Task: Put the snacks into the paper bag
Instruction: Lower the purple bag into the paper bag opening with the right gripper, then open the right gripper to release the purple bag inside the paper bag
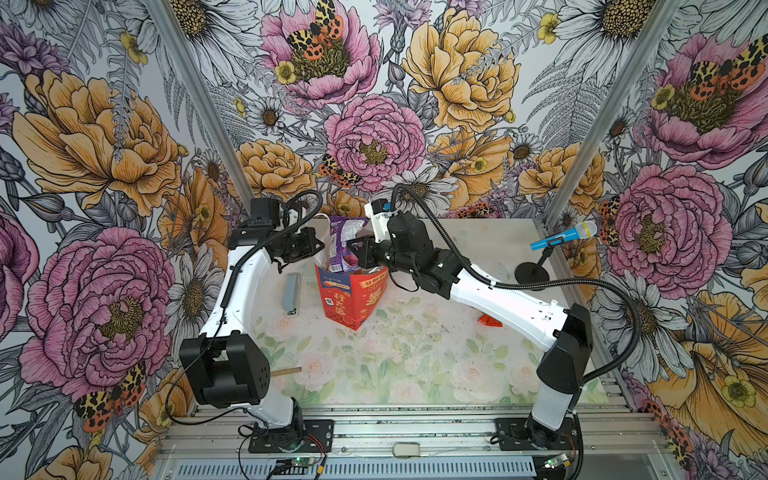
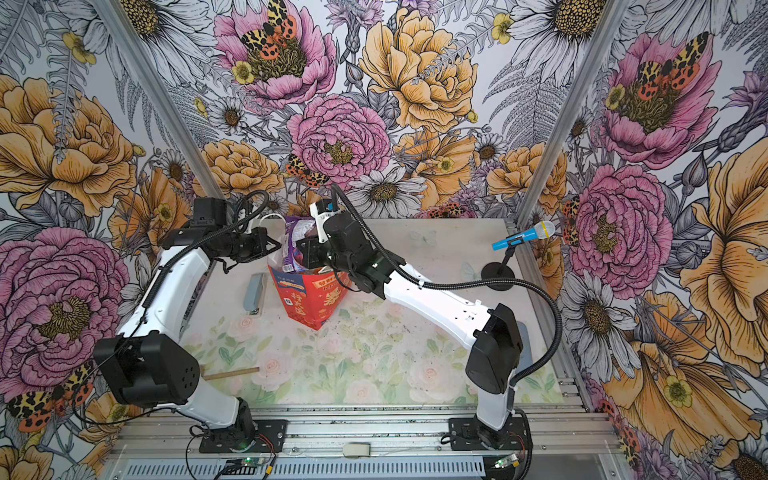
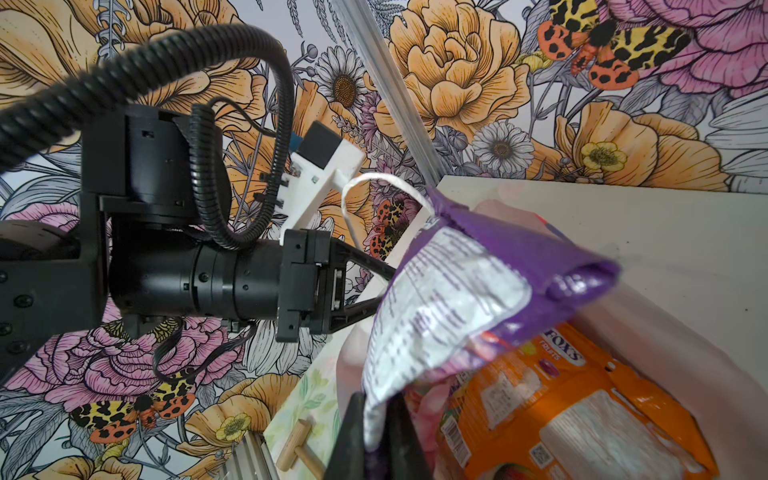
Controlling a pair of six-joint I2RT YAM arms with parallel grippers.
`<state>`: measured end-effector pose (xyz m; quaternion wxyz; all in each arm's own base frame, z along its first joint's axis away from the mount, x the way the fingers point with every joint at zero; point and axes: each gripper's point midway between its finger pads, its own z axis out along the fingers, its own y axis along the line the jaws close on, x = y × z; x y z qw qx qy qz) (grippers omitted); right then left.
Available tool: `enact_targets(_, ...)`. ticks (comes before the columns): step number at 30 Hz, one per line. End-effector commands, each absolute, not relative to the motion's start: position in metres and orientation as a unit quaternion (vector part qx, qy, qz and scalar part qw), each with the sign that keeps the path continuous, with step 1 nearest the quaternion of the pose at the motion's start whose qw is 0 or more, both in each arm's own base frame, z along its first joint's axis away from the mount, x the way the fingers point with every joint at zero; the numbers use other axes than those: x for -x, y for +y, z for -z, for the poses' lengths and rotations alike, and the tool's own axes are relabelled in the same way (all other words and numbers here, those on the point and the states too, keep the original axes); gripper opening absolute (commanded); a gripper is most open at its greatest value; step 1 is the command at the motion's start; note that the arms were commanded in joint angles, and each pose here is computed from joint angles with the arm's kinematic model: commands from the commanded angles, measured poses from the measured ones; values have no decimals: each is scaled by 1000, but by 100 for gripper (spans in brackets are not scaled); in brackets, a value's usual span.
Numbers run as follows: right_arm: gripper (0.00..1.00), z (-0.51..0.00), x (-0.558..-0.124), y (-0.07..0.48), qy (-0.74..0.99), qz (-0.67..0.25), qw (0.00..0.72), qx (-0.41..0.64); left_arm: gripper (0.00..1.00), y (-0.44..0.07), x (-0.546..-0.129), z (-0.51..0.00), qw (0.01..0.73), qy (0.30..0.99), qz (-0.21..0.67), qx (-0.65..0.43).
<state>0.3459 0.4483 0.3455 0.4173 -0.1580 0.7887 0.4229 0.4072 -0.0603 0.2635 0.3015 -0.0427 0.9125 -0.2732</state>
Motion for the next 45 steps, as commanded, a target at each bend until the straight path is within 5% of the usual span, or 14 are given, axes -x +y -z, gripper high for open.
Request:
enact_targets(1,0,-334,-348,457,788,-432,410,158,0,-63,-403,-267,304,911,275,44)
enact_targets(16,0,-308,-351,457,806,-421,391,143,0,-63,-403,-267,305,910,276,43)
enact_targets(17,2,-308,-352,457,806,-421,391,142,0,-62,-403,-268,306,910,275,44)
enact_targets(22,52,-319,-356,453,801,-424,401,137,0,-63,-403,-268,306,910,276,43)
enact_targets(29,82,-367,-364,436,772,-424,452,141,0,-62,-403,-268,305,910,275,45)
enact_targets(45,84,-442,-379,336,733,-382,555,93,0,-61,-403,-266,304,911,274,45)
